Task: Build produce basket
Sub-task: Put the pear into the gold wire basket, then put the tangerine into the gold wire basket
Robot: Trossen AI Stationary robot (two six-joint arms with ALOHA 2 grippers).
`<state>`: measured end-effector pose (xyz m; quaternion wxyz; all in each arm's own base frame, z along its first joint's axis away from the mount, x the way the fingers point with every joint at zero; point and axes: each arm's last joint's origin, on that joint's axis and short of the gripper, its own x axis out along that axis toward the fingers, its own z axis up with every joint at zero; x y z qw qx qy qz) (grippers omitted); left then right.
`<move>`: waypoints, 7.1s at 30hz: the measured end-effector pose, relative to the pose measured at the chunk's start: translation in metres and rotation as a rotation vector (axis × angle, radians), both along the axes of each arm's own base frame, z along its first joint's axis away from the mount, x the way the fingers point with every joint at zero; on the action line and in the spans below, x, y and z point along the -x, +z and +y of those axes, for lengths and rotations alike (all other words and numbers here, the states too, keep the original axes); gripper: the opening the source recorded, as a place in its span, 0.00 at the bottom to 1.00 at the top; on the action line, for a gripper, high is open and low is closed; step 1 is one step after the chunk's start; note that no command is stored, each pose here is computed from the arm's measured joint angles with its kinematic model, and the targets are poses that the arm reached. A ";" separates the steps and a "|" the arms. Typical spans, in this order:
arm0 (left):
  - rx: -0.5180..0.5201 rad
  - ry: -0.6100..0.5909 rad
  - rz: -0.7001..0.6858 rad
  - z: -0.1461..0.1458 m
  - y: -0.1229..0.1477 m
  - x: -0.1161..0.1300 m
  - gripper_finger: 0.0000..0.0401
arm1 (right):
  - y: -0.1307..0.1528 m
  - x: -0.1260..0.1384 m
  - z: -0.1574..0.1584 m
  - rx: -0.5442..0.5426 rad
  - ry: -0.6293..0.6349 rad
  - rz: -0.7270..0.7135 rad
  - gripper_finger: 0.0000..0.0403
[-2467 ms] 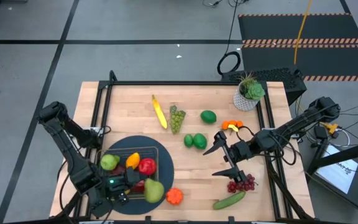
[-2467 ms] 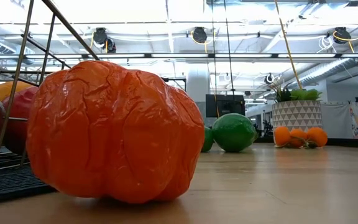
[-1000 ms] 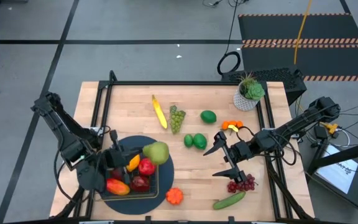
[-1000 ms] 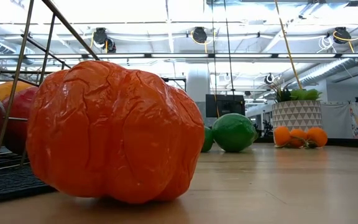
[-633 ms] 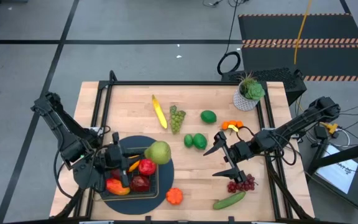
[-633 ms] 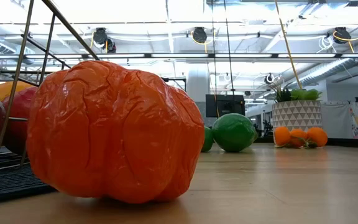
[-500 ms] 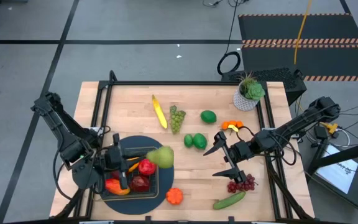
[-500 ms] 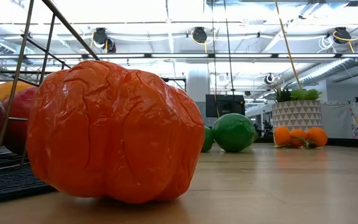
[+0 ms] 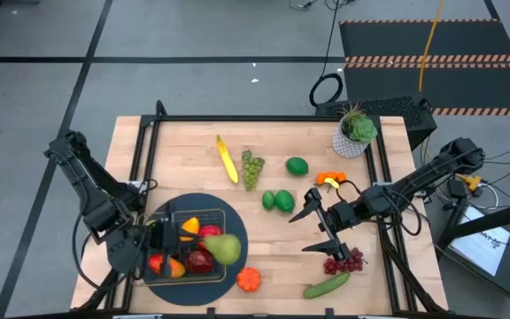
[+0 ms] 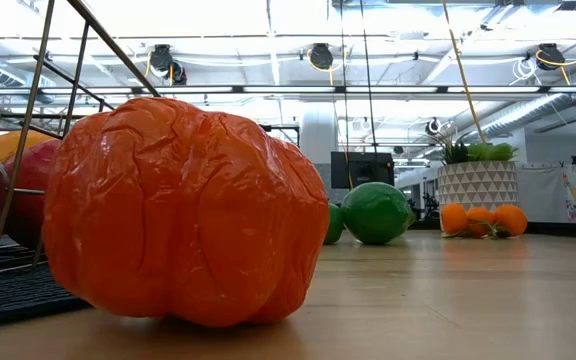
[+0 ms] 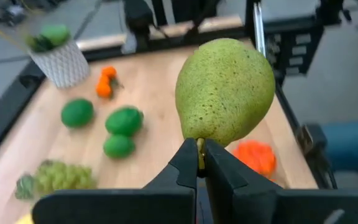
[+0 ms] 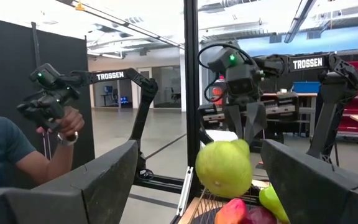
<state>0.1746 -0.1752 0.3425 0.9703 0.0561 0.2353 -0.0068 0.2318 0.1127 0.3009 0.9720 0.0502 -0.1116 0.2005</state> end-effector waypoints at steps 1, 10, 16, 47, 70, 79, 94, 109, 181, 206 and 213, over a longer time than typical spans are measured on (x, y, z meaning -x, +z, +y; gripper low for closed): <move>0.002 -0.001 0.025 0.000 -0.002 0.002 0.02 | 0.000 0.000 0.000 0.000 0.000 0.001 0.83; 0.064 0.061 0.312 0.008 -0.024 0.025 0.04 | 0.000 0.000 0.000 0.001 -0.003 0.004 0.83; 0.124 0.136 0.379 0.010 -0.034 0.029 0.05 | 0.000 0.000 0.000 0.001 -0.004 0.005 0.83; 0.202 0.115 0.464 0.012 -0.052 0.021 0.06 | -0.002 -0.002 -0.005 -0.037 -0.179 0.040 0.83; 0.061 0.051 0.351 0.039 -0.044 -0.019 0.06 | -0.018 -0.005 -0.011 -0.052 -0.404 0.205 0.83; 0.028 0.062 0.352 0.047 -0.044 -0.024 0.06 | -0.024 -0.006 -0.012 -0.089 -0.407 0.273 0.83; -0.075 0.029 0.359 0.058 -0.044 -0.031 0.06 | -0.046 -0.009 -0.005 -0.117 -0.436 0.427 0.83; -0.103 0.079 0.360 0.077 -0.044 -0.041 0.06 | -0.093 -0.071 0.058 0.067 -0.245 0.591 0.83; -0.063 0.057 0.283 0.085 -0.038 -0.054 0.06 | -0.169 -0.155 0.115 0.169 -0.124 0.939 0.97; -0.056 0.061 0.283 0.085 -0.038 -0.054 0.06 | -0.168 -0.155 0.116 0.164 -0.098 0.939 0.97; -0.057 0.060 0.283 0.085 -0.038 -0.054 0.06 | -0.168 -0.155 0.115 0.166 -0.097 0.943 0.83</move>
